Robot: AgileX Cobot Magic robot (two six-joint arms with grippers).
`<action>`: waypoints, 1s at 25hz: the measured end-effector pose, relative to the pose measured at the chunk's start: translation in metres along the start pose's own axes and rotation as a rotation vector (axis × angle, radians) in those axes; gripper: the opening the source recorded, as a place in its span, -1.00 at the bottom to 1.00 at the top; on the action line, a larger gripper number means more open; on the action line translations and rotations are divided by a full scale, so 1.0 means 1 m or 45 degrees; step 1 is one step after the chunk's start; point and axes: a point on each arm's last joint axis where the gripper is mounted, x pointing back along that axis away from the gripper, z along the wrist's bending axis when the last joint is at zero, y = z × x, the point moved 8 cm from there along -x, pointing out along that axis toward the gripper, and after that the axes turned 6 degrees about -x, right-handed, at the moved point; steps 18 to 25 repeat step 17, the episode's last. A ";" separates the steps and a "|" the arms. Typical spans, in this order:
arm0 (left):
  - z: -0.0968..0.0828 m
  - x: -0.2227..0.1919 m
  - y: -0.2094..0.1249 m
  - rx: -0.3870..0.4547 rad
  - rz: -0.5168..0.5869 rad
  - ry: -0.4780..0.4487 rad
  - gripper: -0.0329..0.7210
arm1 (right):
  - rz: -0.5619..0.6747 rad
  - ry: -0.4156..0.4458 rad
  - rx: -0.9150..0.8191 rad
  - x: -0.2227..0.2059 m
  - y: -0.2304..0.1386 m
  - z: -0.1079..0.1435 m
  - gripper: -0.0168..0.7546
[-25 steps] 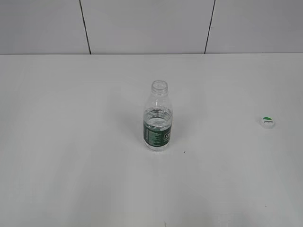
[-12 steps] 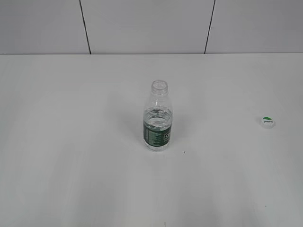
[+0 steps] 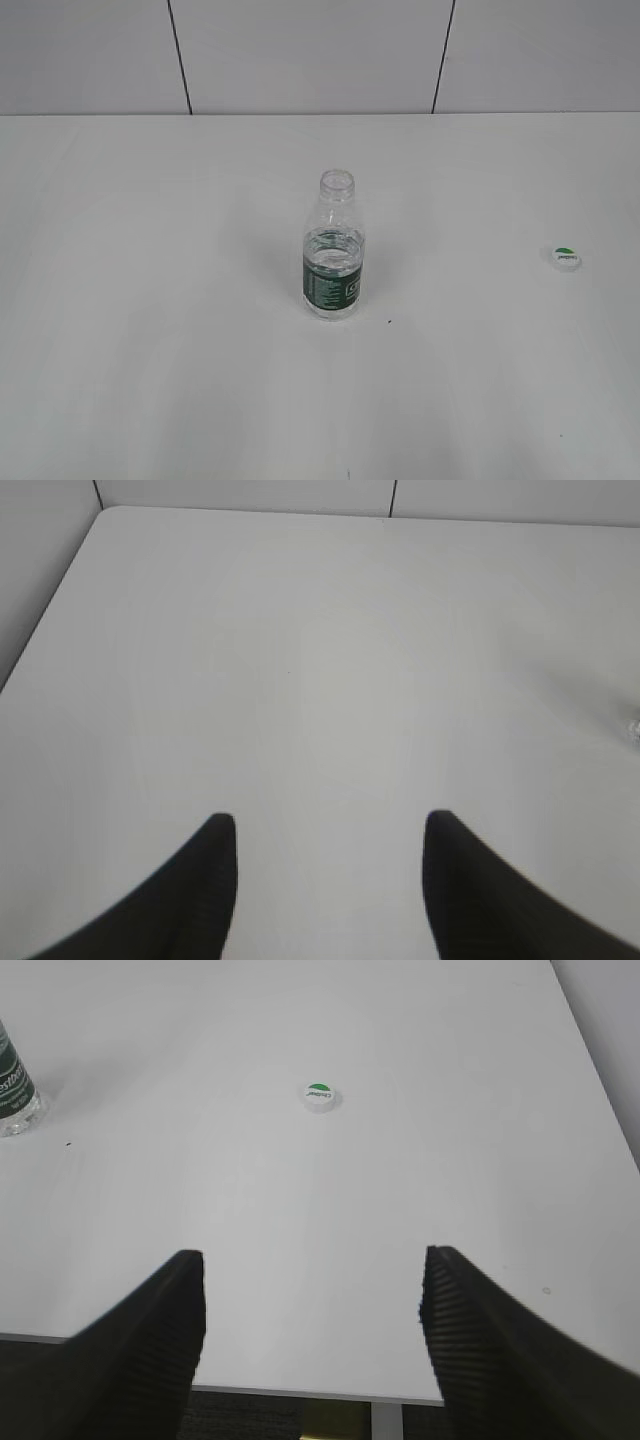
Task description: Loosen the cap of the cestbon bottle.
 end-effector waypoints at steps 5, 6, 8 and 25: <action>0.000 0.000 0.000 0.000 0.000 0.000 0.08 | 0.000 0.000 -0.001 0.000 0.000 0.000 0.38; 0.000 0.000 0.000 0.000 0.000 0.000 0.08 | 0.000 0.000 -0.001 0.000 0.000 0.000 0.38; 0.000 0.000 0.000 0.000 0.000 0.000 0.08 | 0.000 0.000 -0.001 0.000 0.000 0.000 0.38; 0.004 0.000 0.000 -0.017 0.002 0.032 0.08 | 0.000 0.000 -0.001 0.000 0.000 0.000 0.38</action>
